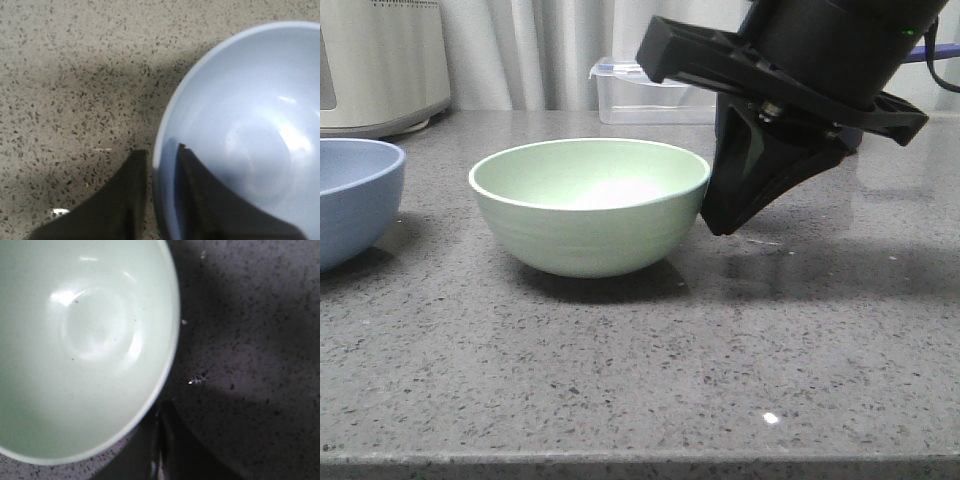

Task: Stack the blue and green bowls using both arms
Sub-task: 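Lift the blue bowl and carry it above the green bowl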

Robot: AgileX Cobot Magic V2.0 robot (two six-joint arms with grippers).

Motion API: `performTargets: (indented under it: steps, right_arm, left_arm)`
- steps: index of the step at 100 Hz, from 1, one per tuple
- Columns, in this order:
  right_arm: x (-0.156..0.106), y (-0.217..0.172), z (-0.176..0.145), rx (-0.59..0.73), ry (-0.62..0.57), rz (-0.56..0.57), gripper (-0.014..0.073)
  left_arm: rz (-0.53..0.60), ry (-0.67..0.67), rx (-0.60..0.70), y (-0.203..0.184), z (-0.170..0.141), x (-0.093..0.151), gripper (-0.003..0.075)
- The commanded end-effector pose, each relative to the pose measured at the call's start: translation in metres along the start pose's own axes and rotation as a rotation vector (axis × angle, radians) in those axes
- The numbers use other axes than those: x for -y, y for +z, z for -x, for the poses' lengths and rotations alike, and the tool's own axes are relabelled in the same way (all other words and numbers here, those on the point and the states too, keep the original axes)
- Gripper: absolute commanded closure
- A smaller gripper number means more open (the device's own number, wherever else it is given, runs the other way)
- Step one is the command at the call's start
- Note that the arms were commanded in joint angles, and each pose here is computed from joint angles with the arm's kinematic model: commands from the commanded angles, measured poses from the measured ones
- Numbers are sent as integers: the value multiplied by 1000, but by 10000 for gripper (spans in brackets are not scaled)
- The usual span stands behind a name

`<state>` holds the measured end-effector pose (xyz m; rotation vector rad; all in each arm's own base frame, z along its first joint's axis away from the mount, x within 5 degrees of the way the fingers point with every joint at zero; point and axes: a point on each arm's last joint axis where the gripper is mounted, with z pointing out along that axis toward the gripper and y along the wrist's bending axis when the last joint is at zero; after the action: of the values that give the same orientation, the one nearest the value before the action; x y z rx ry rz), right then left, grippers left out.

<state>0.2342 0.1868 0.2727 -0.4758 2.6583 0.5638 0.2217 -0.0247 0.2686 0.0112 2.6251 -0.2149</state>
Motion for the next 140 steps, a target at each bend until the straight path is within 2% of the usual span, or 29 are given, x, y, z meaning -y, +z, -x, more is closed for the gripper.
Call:
performTargets:
  steps: [1, 5, 32, 57, 91, 114, 140]
  right_arm:
    - [-7, -14, 8, 86, -7, 33, 663]
    - [-7, -14, 8, 86, -7, 33, 663]
    - [-7, -14, 8, 86, -7, 33, 663]
    - [-7, -14, 8, 86, -7, 33, 663]
    - [-7, -14, 8, 86, -7, 33, 663]
    - [-7, -14, 8, 86, -7, 33, 663]
    - [-7, -14, 8, 86, -7, 33, 663]
  left_arm:
    - [-13, -5, 83, -10, 11, 3, 715]
    - [-13, -5, 83, -10, 11, 3, 741]
    - [-48, 25, 80, -28, 24, 10, 741]
    - [-171, 163, 145, -51, 54, 55, 741]
    - [-286, 306, 86, -45, 84, 114, 741]
    - [-334, 371, 56, -38, 87, 143, 741]
    - [-374, 390, 21, -28, 87, 161, 741]
